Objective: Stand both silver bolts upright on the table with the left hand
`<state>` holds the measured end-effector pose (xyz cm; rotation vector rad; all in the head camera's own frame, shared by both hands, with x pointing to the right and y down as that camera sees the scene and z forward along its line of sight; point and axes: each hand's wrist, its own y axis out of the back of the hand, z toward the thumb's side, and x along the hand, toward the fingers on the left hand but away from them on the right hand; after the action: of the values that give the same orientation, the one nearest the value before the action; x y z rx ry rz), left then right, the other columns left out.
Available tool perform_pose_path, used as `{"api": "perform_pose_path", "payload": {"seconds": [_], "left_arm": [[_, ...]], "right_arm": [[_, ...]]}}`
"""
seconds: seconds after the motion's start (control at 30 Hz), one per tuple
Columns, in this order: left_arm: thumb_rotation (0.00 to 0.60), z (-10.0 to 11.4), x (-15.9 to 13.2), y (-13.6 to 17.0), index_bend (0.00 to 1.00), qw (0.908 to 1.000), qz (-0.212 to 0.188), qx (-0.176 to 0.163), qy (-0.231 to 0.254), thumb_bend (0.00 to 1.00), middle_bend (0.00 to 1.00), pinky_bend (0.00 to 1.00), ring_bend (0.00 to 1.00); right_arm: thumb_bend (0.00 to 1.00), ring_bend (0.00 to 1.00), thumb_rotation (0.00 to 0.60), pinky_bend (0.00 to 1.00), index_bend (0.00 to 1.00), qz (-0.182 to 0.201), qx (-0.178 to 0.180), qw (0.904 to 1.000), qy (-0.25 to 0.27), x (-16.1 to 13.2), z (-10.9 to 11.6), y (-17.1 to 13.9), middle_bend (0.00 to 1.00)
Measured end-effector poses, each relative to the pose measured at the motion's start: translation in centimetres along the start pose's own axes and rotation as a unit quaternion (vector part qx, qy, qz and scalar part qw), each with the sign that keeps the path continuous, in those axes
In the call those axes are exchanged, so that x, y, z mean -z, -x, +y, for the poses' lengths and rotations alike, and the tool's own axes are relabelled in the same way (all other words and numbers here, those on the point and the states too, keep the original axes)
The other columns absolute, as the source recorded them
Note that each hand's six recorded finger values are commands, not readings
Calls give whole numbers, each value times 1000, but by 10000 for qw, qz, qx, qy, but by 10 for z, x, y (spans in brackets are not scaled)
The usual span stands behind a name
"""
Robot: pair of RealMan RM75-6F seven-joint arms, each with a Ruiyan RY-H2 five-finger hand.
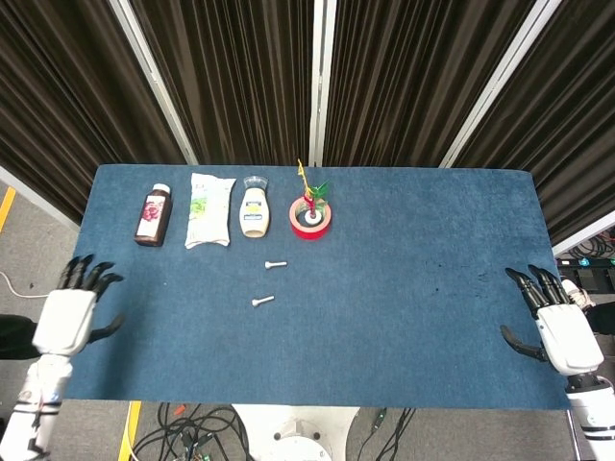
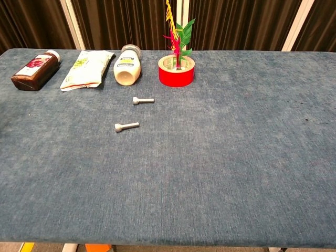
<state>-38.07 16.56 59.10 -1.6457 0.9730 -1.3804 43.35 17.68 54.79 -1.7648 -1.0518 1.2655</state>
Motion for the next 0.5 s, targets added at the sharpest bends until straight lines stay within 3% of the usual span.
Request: {"api": "perform_pose_path", "payload": {"seconds": [0.17,0.33,0.5], "left_arm": [[600,-9,-48,-39,356,9970,-693,240,256,259,176,0,25],[600,-32,-104,-71,380,9882,-1283,705,454,283,183,0,25],[600,-57,-144,-86,390,9813,-1511,1070,536,292,183,0,25]], "right_arm": [[232,0,600,0,60,-16,20,10000,-22,0,1,-1,140],[232,0,600,0,60,-101,42,9999,-59,2,4,-4,140],[232,0,600,0,60,-187,54,9998,-67,6,6,-5,140]]}}
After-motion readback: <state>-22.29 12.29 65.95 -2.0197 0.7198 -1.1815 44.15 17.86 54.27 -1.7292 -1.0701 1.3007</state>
